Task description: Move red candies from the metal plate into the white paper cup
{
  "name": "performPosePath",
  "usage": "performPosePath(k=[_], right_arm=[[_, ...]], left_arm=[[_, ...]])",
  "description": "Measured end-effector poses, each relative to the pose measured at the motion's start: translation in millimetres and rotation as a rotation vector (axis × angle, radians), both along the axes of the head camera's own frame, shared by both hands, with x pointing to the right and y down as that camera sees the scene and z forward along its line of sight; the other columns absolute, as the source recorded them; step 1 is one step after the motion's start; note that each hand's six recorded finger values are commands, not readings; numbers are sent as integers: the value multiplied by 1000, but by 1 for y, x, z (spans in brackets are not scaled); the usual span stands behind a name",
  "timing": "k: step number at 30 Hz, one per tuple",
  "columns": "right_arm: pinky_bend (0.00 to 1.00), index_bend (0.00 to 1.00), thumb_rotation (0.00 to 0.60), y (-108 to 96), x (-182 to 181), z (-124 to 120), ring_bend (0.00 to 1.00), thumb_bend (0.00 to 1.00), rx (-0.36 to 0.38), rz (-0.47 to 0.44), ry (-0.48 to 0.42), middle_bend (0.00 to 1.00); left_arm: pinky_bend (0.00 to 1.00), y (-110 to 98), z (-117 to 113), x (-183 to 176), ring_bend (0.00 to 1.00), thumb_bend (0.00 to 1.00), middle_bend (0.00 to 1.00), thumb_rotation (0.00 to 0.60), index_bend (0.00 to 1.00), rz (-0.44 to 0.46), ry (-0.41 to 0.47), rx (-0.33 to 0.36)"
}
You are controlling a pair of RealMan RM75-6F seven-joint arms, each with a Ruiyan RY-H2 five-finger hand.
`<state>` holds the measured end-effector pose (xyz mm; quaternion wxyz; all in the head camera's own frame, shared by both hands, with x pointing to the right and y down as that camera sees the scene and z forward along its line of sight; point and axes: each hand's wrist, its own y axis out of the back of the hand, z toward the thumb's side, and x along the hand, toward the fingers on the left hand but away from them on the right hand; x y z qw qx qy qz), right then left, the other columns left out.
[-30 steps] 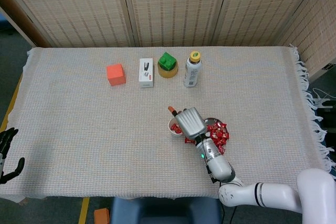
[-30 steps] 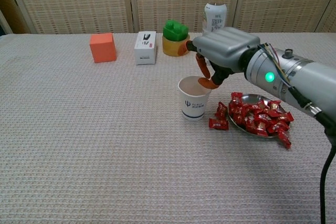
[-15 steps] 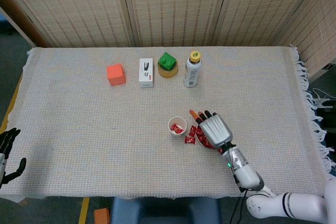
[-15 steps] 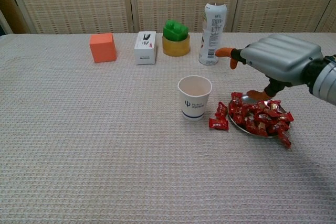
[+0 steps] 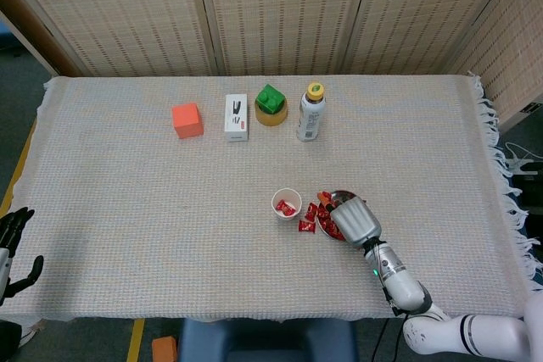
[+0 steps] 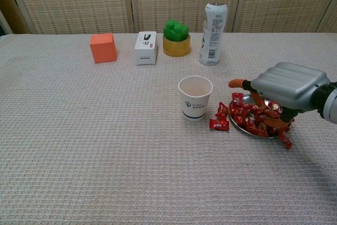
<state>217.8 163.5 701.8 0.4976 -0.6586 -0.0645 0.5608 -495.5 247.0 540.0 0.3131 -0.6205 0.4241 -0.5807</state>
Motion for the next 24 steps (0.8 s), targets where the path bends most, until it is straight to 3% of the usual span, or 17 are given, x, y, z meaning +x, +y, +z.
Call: performPosePath(k=[6, 14, 24], right_arm=[[649, 18, 600, 3, -5, 6, 428, 209, -15, -14, 16, 472], [707, 145, 600, 4, -2, 12, 484, 207, -16, -17, 49, 522], [719, 154, 600, 9, -6, 21, 488, 207, -30, -33, 53, 524]], left_arm=[[204, 0, -1, -1, 0, 456, 3, 600, 0, 0, 4, -1], [205, 0, -1, -1, 0, 456, 9, 600, 0, 1, 6, -2], [209, 0, 0, -2, 0, 457, 14, 600, 0, -5, 3, -2]])
